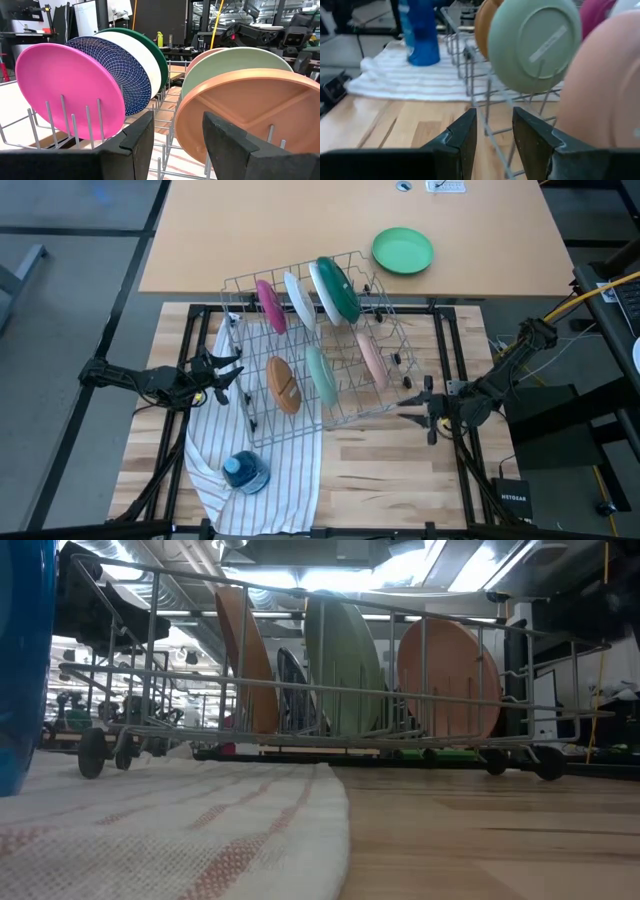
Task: Sort dishes
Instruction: Return to Home Position
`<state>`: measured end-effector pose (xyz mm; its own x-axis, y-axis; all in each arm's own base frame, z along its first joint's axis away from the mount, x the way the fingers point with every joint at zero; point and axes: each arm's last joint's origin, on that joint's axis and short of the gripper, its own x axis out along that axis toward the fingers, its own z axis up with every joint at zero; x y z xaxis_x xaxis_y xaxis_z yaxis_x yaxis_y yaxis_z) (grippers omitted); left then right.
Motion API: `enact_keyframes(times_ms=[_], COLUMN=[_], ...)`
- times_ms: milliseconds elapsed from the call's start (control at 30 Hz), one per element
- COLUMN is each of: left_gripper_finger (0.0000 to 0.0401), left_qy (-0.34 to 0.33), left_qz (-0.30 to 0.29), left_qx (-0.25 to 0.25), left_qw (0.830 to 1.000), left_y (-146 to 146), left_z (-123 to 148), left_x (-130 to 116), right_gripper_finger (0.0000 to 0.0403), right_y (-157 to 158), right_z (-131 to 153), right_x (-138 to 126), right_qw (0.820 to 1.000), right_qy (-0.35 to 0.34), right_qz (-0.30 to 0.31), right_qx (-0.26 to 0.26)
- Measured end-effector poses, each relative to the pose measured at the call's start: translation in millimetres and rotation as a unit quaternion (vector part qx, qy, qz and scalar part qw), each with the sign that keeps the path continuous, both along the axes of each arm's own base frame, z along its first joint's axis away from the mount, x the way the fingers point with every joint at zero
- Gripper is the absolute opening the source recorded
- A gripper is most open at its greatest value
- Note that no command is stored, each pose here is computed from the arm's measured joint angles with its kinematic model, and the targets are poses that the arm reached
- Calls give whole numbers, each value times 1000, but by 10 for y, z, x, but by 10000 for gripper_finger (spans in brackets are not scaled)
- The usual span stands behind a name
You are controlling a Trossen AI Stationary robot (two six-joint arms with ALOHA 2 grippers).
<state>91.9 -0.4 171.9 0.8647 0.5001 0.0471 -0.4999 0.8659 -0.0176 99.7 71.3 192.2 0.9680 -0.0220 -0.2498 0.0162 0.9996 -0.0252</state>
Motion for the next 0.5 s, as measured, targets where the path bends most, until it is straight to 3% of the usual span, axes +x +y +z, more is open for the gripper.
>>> enact_keyframes(times_ms=[500], left_gripper_finger=[157], left_qy=[0], left_qz=[0], left_qx=[0], left_qw=[1000], left_y=[0], left_z=[0], left_x=[0], right_gripper_finger=[129], right_y=[-312], right_z=[144], right_x=[13], right_qw=[992], right_qy=[-57], right_qz=[-96], right_qx=[52])
